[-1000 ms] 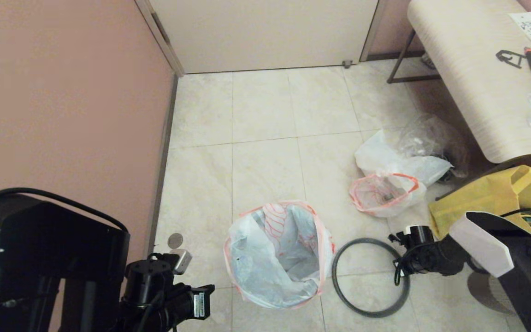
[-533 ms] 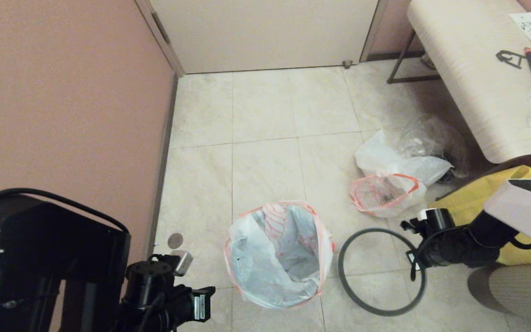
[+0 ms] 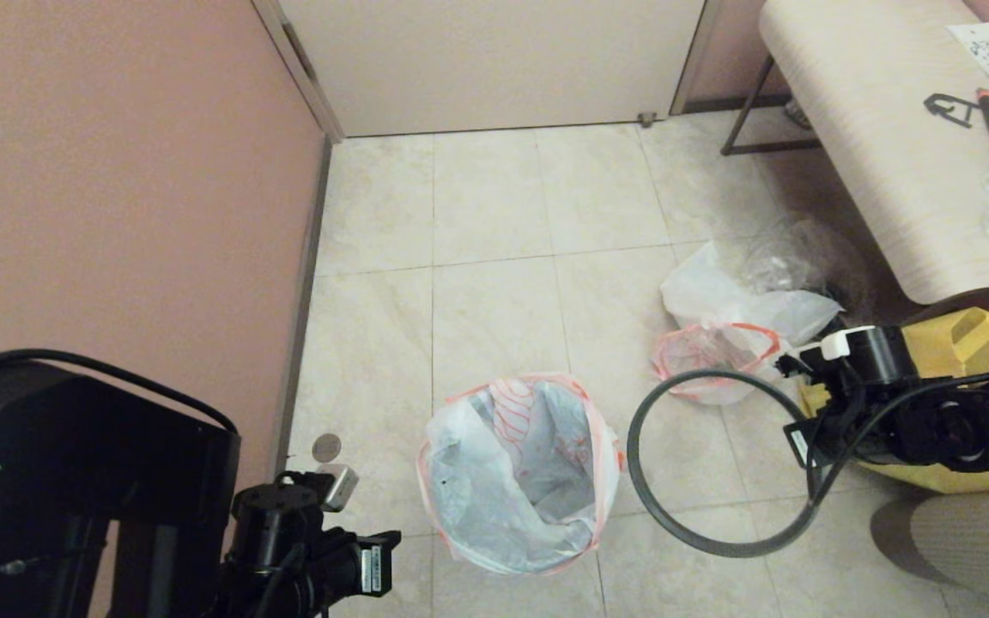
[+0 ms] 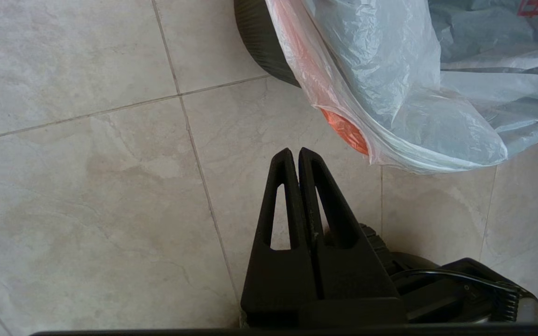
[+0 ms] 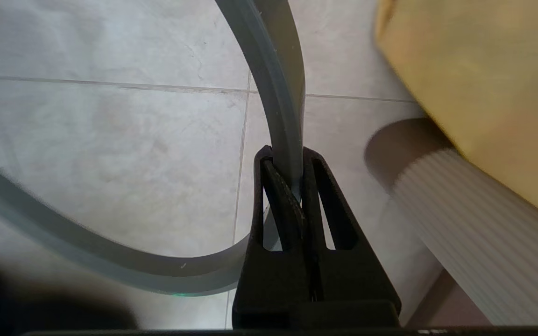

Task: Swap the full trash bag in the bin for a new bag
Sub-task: Place the trash can ring on the trash can

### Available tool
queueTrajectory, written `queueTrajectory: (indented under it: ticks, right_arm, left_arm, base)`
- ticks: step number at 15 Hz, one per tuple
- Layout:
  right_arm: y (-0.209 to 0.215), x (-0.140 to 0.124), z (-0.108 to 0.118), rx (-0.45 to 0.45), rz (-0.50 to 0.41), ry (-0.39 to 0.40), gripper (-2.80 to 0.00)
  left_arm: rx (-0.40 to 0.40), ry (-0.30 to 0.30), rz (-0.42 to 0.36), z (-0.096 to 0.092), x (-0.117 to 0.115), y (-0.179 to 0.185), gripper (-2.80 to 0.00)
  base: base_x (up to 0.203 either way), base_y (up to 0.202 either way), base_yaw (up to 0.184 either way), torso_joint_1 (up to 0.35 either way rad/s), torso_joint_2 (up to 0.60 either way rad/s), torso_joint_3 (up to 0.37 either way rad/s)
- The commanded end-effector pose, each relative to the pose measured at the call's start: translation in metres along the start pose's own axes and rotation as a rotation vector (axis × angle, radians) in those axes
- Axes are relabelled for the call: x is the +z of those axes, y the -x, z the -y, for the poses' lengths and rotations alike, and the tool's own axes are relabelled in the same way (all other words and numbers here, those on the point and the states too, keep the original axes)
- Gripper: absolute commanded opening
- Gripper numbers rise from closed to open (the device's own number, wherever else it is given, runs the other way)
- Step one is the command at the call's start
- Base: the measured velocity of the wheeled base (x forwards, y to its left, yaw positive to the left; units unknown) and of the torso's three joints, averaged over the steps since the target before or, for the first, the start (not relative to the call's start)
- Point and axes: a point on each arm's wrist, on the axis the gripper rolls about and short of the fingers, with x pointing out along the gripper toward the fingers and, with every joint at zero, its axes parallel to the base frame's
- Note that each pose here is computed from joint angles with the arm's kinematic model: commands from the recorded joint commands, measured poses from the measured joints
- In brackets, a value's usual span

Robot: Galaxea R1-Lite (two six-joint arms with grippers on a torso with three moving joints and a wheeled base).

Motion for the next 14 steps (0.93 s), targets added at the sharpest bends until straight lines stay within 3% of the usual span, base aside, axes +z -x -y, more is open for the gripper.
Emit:
queueTrajectory:
  ticks: [1,4,6,10,12,14]
  right_arm:
    - [0.05,0.017,0.014,-0.013,0.101,-0.022,-2.8]
    - [0.094,0.043,0.036,-0.034,0.163,-0.068,-2.8]
    - [0.114,0.058,0.035,0.023,0.153,-0.105,-2.8]
    - [0.135,0.083,-0.015,0.224,0.067,-0.142,-2.8]
    - [0.129,0.088,-0.049,0.367,-0.06,-0.132,-2.8]
    - [0.111,0.089,-0.085,0.435,-0.145,-0.103,-2.8]
  left_arm:
    - [0.0,0.003,0.002,0.0,0.0,-0.001,-2.8]
    - [0.002,0.004,-0.001,-0.001,-0.001,-0.002,-2.8]
    - [0.001,0.003,-0.003,-0.001,-0.001,-0.002,-2.8]
    - [0.001,0.003,-0.001,-0.001,-0.001,-0.001,-2.8]
    - [0.0,0.003,-0.001,-0.001,-0.001,-0.001,-2.8]
    - [0.0,0.003,0.0,-0.001,-0.001,0.0,-2.8]
  base:
    - [0.0,0.0,0.0,0.0,0.0,0.0]
    - [0.0,0.0,0.0,0.0,0.0,0.0]
    - [0.0,0.0,0.0,0.0,0.0,0.0]
    - [0.0,0.0,0.0,0.0,0.0,0.0]
    - [0.0,0.0,0.0,0.0,0.0,0.0]
    - [0.0,0.0,0.0,0.0,0.0,0.0]
